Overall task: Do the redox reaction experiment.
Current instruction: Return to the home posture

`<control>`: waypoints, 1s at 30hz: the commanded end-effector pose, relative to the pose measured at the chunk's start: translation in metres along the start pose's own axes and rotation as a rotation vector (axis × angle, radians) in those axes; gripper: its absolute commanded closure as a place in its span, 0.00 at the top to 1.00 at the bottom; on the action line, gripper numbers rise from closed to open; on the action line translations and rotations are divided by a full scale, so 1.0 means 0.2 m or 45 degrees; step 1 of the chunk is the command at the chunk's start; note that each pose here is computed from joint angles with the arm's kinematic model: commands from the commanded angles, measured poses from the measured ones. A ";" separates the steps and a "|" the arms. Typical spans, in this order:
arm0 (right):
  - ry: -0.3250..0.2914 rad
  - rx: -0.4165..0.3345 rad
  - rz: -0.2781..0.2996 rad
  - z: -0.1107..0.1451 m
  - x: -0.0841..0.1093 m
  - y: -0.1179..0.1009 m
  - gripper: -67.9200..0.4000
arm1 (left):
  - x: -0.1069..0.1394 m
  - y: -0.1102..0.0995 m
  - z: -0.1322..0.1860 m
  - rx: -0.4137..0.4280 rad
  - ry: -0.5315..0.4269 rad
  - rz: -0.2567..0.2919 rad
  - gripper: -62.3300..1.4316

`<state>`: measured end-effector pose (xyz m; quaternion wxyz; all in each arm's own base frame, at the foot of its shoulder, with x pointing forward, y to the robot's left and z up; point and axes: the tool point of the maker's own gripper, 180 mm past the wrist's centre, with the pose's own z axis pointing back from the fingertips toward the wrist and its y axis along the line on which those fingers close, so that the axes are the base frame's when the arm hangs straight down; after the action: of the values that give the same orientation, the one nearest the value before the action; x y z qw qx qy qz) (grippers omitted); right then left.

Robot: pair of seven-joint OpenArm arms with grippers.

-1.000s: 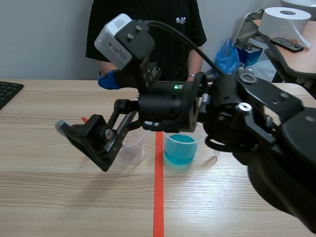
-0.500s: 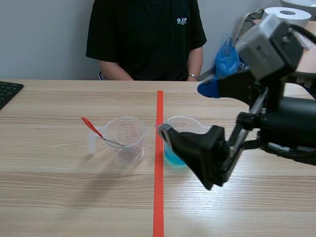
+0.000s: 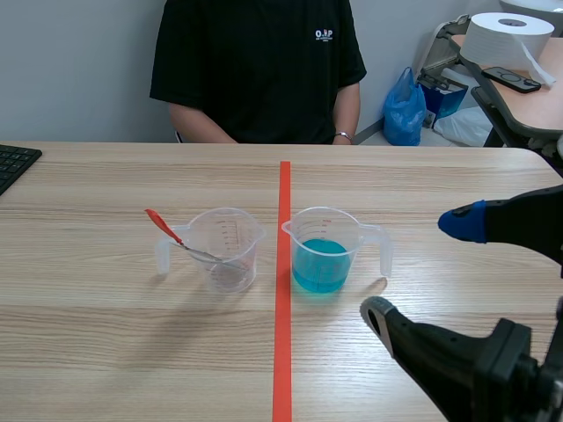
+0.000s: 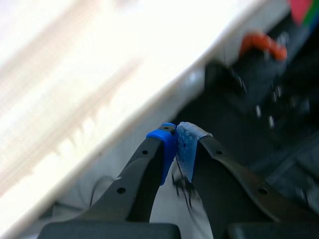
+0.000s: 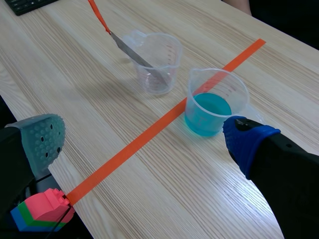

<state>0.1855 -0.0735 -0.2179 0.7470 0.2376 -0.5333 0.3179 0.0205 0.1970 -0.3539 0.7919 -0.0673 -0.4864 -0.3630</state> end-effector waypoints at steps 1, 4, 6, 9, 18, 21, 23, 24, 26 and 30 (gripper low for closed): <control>-0.042 -0.022 0.014 -0.01 0.05 -0.03 1.00 | 0.12 0.02 0.00 0.009 -0.108 -0.003 0.10; -0.034 -0.049 0.026 -0.01 0.04 -0.05 1.00 | 0.26 0.07 -0.01 0.036 -0.219 0.002 0.23; -0.033 -0.050 0.030 -0.01 0.04 -0.05 1.00 | 0.35 0.10 -0.02 0.046 -0.281 0.009 0.39; -0.023 -0.051 0.040 -0.01 0.04 -0.05 1.00 | 0.45 0.12 -0.02 0.052 -0.349 0.030 0.66; 0.017 -0.056 0.102 -0.01 0.01 -0.06 1.00 | 0.56 0.25 0.01 0.191 -0.448 0.188 1.00; 0.032 -0.057 0.123 -0.01 0.00 -0.06 1.00 | 0.59 0.29 0.02 0.244 -0.486 0.267 1.00; 0.032 -0.058 0.123 -0.01 0.00 -0.06 1.00 | 0.61 0.30 0.02 0.280 -0.510 0.286 1.00; 0.032 -0.058 0.122 -0.01 0.00 -0.06 1.00 | 0.63 0.30 0.02 0.301 -0.522 0.295 1.00; 0.032 -0.058 0.122 -0.01 0.00 -0.06 1.00 | 0.66 0.31 0.03 0.352 -0.561 0.308 1.00; 0.032 -0.058 0.122 -0.01 0.00 -0.06 1.00 | 0.72 0.35 0.05 0.464 -0.679 0.322 1.00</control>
<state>0.1922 -0.0815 -0.2256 0.7500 0.1870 -0.5300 0.3487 0.0920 0.1808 -0.2233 0.6930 -0.0747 -0.7028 -0.1424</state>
